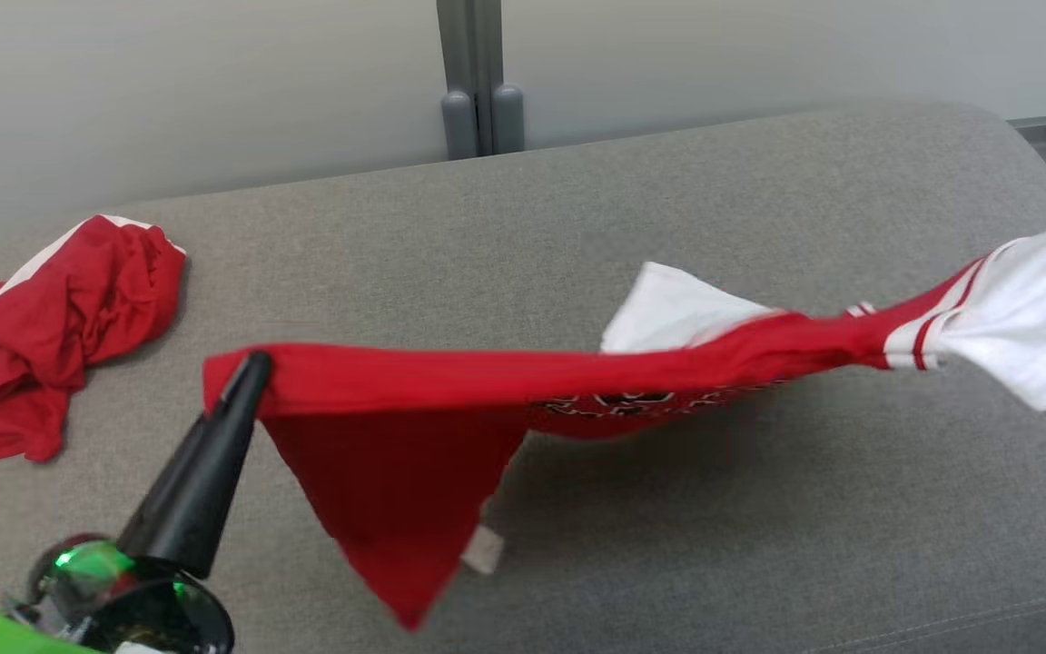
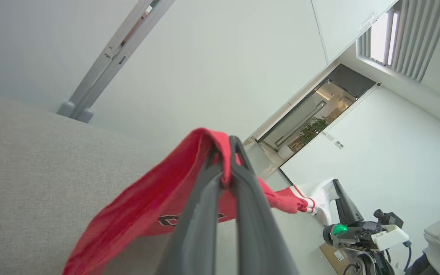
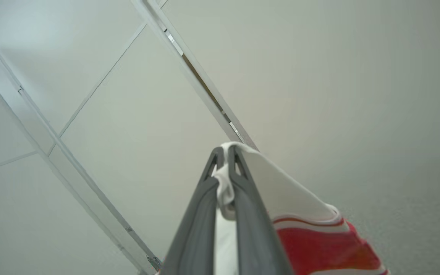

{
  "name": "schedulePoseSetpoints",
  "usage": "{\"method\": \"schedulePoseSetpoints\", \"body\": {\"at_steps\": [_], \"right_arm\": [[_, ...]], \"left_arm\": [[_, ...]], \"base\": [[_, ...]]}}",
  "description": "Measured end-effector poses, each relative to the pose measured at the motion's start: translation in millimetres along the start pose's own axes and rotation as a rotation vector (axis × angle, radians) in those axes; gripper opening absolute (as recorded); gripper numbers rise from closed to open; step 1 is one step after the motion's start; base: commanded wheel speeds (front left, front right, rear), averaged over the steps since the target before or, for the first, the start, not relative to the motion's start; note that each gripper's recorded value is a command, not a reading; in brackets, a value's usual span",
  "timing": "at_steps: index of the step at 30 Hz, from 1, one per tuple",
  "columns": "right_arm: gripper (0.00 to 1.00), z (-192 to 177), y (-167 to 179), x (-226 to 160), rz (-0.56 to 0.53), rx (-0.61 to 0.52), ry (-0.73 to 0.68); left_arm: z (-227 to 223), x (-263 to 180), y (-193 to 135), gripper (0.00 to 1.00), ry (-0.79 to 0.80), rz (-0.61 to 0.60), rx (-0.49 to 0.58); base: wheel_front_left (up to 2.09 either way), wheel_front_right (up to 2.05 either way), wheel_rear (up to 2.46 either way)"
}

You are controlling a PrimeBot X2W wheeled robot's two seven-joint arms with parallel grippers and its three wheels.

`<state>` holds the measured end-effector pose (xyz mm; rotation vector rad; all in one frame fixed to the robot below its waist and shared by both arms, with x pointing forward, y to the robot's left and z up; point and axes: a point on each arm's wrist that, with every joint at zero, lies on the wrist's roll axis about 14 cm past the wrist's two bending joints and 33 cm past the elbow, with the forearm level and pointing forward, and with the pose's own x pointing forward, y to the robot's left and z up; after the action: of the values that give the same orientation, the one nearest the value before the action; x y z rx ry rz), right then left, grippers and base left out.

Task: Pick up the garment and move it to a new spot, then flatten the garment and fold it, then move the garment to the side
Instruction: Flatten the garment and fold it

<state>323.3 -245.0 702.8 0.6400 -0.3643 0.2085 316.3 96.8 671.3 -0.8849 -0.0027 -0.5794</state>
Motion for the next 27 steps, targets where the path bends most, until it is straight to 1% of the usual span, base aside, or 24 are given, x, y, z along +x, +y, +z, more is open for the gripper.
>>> {"method": "schedulePoseSetpoints", "body": {"at_steps": [2,4,5,6,8,10,11,12,16,19,22,25,27], "right_arm": [[0.00,22,13,4,0.047,-0.021,-0.054],[0.00,38,21,11,0.076,-0.058,-0.085],[0.00,43,23,18,0.082,-0.084,-0.090],[0.00,46,25,24,0.089,-0.095,-0.089],[0.00,48,26,44,0.081,-0.156,-0.072],[0.00,45,28,66,0.090,-0.172,-0.044],[0.00,44,26,79,0.074,-0.199,-0.032],[0.00,41,25,94,0.063,-0.225,-0.014],[0.00,29,23,154,0.048,-0.261,0.021],[0.00,23,15,203,0.020,-0.278,0.008],[0.00,7,2,255,-0.001,-0.269,-0.020],[0.00,-21,-12,299,-0.011,-0.241,-0.032],[0.00,-40,-15,321,-0.002,-0.228,-0.052]], "left_arm": [[14,6,-21,0.00,-0.017,-0.063,0.026],[26,14,-35,0.00,-0.023,-0.106,0.032],[30,19,-39,0.00,-0.014,-0.122,0.055],[35,24,-42,0.00,-0.017,-0.130,0.070],[42,39,-47,0.00,0.002,-0.160,0.109],[46,58,-41,0.00,0.028,-0.156,0.126],[47,69,-37,0.00,0.047,-0.153,0.137],[49,82,-30,0.00,0.063,-0.146,0.147],[64,135,4,0.00,0.085,-0.090,0.173],[78,179,34,0.00,0.077,-0.044,0.189],[91,226,71,0.00,0.026,0.014,0.195],[104,263,109,0.00,-0.048,0.079,0.256],[119,280,129,0.00,-0.131,0.099,0.286]], "base": [[0.00,0.00,0.00],[0.00,0.00,0.00],[0.00,0.00,0.00],[0.00,0.00,0.00],[0.00,0.00,0.00],[0.00,0.00,0.00],[0.00,0.00,0.00],[0.00,0.00,0.00],[0.00,0.00,0.00],[0.00,0.00,0.00],[0.00,0.00,0.00],[0.00,0.00,0.00],[0.00,0.00,0.00]]}}
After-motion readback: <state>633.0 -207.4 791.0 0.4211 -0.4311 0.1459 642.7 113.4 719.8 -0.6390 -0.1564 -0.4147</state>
